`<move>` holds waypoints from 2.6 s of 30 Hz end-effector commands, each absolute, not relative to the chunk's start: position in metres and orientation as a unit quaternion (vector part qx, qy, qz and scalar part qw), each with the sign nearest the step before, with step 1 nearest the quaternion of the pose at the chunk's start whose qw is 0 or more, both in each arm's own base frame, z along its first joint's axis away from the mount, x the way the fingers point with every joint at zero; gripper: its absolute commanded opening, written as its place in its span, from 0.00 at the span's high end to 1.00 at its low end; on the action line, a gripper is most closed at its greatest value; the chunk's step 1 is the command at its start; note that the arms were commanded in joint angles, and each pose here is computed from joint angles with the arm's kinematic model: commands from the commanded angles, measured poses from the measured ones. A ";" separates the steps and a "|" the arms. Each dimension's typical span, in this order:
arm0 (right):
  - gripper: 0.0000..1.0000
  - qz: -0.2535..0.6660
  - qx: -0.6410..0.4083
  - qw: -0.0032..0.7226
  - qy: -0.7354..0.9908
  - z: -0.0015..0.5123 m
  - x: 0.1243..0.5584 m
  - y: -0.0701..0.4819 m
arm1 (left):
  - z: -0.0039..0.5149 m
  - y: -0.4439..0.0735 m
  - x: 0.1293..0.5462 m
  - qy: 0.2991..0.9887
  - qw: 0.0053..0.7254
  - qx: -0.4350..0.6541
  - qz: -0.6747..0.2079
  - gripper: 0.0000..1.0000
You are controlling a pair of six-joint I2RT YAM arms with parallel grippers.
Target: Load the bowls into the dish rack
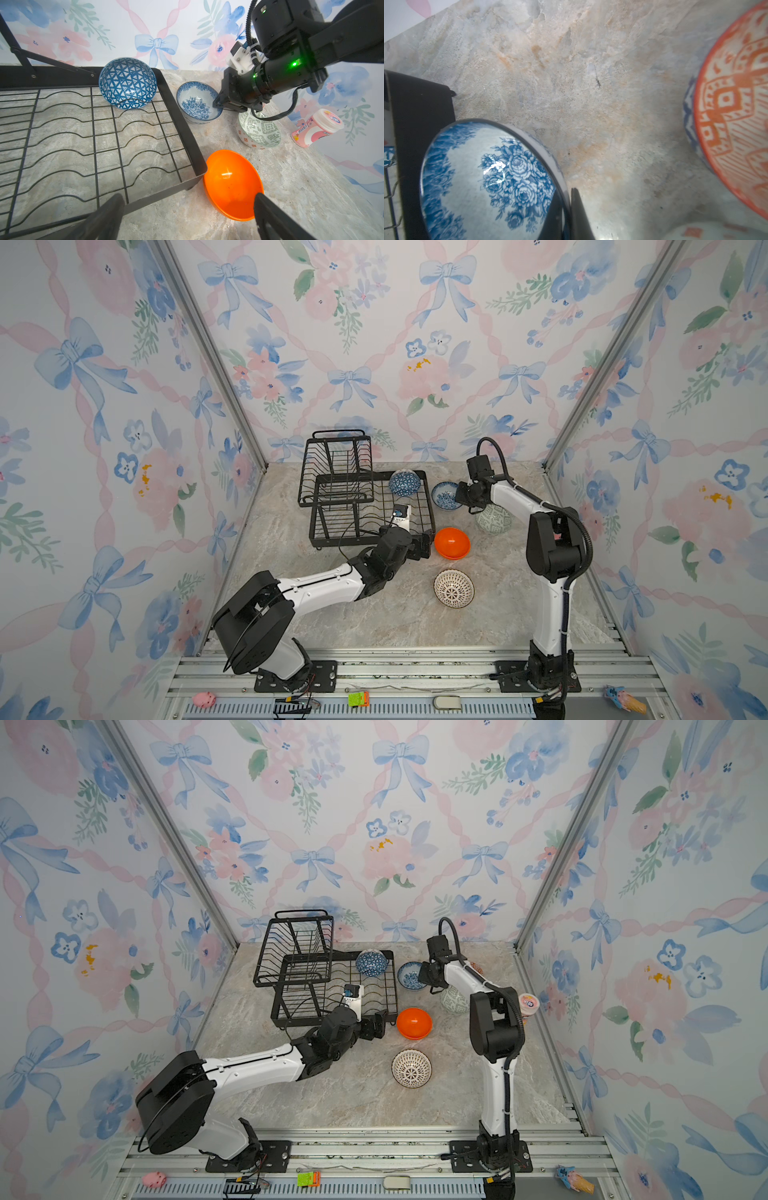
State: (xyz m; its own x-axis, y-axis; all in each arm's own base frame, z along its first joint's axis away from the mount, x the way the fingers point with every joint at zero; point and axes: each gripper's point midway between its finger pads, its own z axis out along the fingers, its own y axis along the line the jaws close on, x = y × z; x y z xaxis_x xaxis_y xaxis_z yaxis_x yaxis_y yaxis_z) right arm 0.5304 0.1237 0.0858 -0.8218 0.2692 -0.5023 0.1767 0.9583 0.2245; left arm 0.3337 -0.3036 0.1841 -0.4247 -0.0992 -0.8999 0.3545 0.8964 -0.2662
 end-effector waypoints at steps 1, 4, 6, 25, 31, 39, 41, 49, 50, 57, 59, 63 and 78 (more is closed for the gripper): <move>0.98 0.090 0.115 0.321 0.936 0.136 0.526 0.126 | 0.205 -0.306 0.335 0.809 0.539 0.067 -0.226 0.02; 1.00 0.093 0.114 0.337 0.930 0.153 0.518 0.125 | 0.216 -0.310 0.338 0.808 0.539 0.063 -0.229 0.02; 1.00 0.091 0.112 0.351 0.925 0.165 0.511 0.126 | 0.222 -0.312 0.341 0.808 0.537 0.055 -0.236 0.02; 1.00 0.108 0.063 0.503 0.855 0.280 0.441 0.163 | 0.268 -0.339 0.394 0.797 0.457 -0.095 -0.384 0.14; 1.00 0.107 0.055 0.529 0.840 0.296 0.429 0.168 | 0.265 -0.341 0.406 0.804 0.457 -0.101 -0.367 0.22; 1.00 0.109 0.056 0.533 0.837 0.299 0.424 0.169 | 0.250 -0.343 0.412 0.807 0.451 -0.108 -0.365 0.43; 1.00 0.112 0.057 0.536 0.835 0.300 0.422 0.169 | 0.249 -0.346 0.413 0.807 0.451 -0.105 -0.365 0.48; 1.00 0.129 0.050 0.549 0.825 0.308 0.417 0.174 | 0.255 -0.349 0.419 0.801 0.463 -0.101 -0.365 0.59; 1.00 0.130 0.048 0.550 0.824 0.309 0.416 0.175 | 0.255 -0.350 0.419 0.801 0.462 -0.101 -0.366 0.61; 1.00 0.137 0.036 0.547 0.825 0.306 0.413 0.183 | 0.261 -0.352 0.417 0.795 0.470 -0.097 -0.371 0.77; 0.99 0.136 0.036 0.542 0.829 0.303 0.414 0.184 | 0.265 -0.353 0.416 0.793 0.476 -0.092 -0.370 0.84; 0.94 0.137 0.036 0.537 0.832 0.301 0.414 0.185 | 0.271 -0.351 0.414 0.790 0.490 -0.081 -0.360 1.00; 0.53 0.144 0.048 0.532 0.833 0.314 0.405 0.179 | 0.282 -0.327 0.414 0.780 0.526 -0.094 -0.325 1.00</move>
State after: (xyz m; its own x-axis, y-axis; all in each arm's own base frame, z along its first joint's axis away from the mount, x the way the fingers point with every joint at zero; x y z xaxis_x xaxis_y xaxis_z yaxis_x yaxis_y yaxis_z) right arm 0.4109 0.1871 0.2855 -0.4727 0.1970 -0.8589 -0.0744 0.9623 0.2617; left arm 0.4137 -0.3385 0.2435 -0.5091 -0.4414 -0.7389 0.1650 0.7925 -0.5871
